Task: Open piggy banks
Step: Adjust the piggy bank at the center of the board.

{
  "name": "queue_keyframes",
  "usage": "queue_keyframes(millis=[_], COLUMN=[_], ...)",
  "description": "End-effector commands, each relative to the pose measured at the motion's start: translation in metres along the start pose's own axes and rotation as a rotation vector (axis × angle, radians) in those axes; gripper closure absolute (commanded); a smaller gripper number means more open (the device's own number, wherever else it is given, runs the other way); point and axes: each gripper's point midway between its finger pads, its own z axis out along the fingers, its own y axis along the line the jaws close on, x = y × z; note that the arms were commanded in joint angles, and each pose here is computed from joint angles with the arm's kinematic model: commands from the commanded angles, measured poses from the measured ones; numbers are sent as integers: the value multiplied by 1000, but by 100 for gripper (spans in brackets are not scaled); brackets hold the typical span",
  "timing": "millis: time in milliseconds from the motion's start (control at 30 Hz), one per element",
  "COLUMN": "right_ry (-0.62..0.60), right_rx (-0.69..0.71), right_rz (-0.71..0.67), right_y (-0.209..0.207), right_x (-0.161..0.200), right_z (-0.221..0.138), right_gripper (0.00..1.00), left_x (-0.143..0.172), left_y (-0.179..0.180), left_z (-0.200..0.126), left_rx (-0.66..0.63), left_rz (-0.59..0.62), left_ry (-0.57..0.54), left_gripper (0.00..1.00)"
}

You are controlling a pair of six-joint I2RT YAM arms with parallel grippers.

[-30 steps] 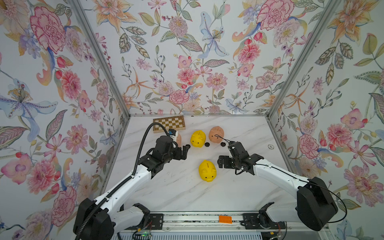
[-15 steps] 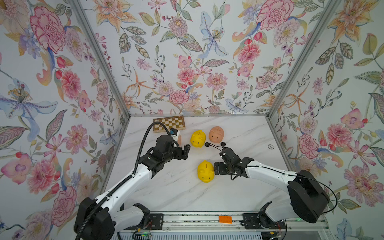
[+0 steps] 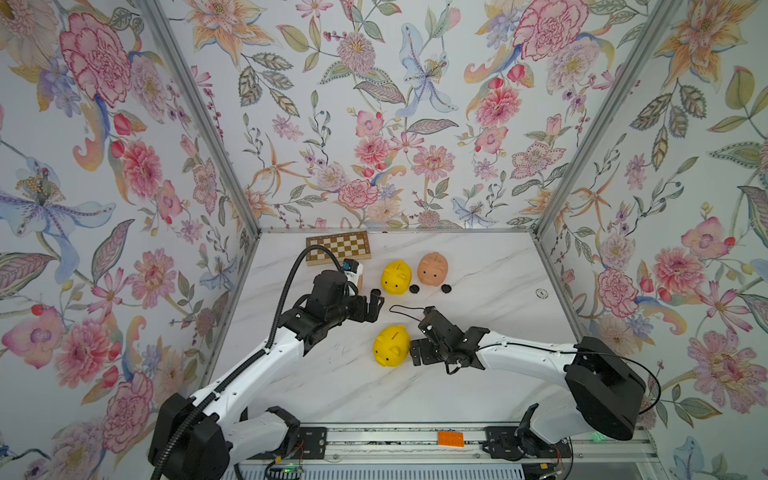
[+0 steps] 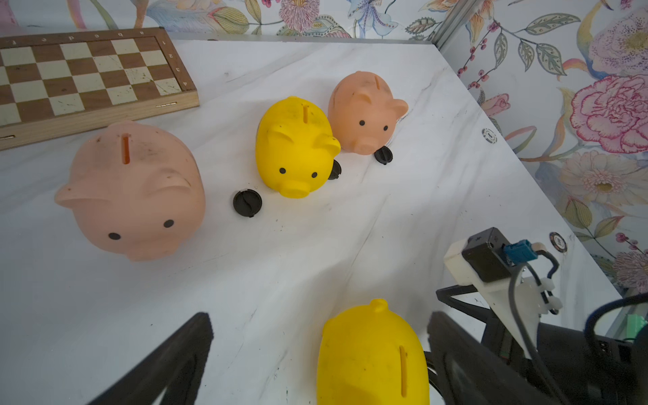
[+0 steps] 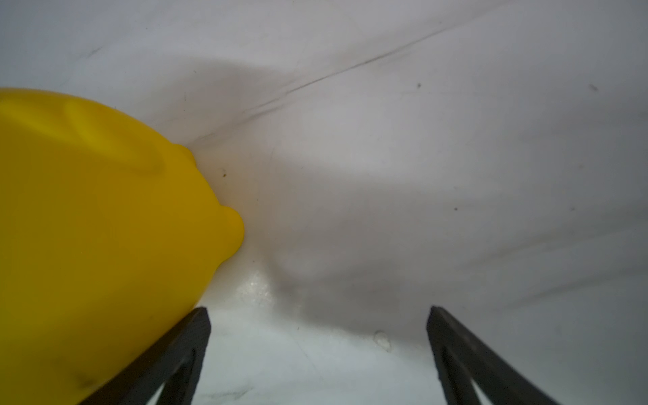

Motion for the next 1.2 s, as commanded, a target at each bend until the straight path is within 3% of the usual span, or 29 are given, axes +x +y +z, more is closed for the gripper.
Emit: queue_keyframes(millis=[0,200,333,533,667,933,1167], right_ry=[-26,-83,-134,-204,-242,-239,-253], right_rx=[17,22,-26,-43,-54,-63,-77], right_rz=[28,120,154,163,167,181,182], right_y=[-3,-41,-55,-72,-76,-80,-79], right_x=[-1,-13,-20,-33,-45,-42,-44], right_z=[1,-17,-32,-50,-60,-52,-52], right_gripper=[1,1,1,1,1,1,1], left_x=[26,61,67,95,102,121,122], left_y=[-13,-20,-40,-39,-29,-61,-64], left_z=[2,8,10,23,27,22,23], left_rx=[92,151,238,197,118,191,152], left_rz=[-8,-13,15,57,82,221,276], left_ry=[95,232,237,380,396,434,470], left_gripper=[1,1,1,1,1,1,1])
